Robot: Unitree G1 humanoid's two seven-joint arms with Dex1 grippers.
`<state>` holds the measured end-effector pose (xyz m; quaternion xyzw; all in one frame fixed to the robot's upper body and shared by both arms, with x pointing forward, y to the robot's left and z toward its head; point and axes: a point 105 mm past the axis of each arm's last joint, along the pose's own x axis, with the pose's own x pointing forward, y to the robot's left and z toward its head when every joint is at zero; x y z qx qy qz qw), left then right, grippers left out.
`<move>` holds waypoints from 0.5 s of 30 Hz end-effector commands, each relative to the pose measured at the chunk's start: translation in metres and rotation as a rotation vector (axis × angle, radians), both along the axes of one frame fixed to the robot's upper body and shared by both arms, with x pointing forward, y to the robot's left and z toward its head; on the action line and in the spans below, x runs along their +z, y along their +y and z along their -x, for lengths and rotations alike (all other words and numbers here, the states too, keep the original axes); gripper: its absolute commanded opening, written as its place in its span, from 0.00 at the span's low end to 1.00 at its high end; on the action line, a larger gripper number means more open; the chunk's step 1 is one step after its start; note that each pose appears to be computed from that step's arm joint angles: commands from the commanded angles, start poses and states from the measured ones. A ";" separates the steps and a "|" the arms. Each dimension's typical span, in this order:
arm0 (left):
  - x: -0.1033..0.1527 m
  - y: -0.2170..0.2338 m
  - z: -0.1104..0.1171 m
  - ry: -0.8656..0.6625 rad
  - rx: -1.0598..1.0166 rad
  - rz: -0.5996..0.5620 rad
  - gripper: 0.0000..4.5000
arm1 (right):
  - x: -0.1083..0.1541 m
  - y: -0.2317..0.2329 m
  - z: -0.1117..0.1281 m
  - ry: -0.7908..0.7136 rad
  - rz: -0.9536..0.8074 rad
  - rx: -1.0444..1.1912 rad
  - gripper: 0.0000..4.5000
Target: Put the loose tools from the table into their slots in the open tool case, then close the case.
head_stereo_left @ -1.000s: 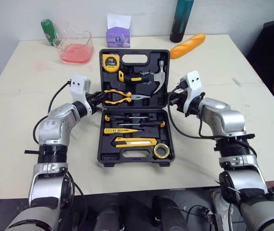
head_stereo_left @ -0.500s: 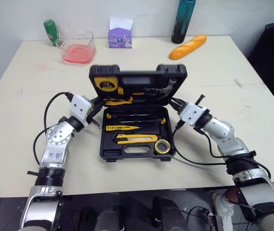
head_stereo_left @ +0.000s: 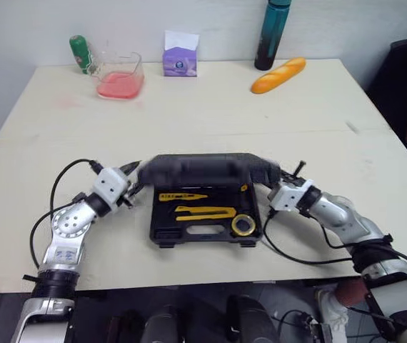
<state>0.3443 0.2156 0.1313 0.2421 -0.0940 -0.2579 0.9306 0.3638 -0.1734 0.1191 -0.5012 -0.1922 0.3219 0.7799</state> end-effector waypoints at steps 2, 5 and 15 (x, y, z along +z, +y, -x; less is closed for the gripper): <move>0.018 0.029 0.018 -0.002 0.037 0.027 0.72 | 0.007 -0.021 0.011 0.080 -0.024 0.004 0.70; 0.024 0.062 0.038 0.044 0.094 0.049 0.72 | 0.012 -0.048 0.021 0.227 -0.090 -0.039 0.70; 0.041 0.052 0.067 0.116 -0.007 0.104 0.72 | 0.022 -0.070 0.062 0.492 -0.315 0.000 0.70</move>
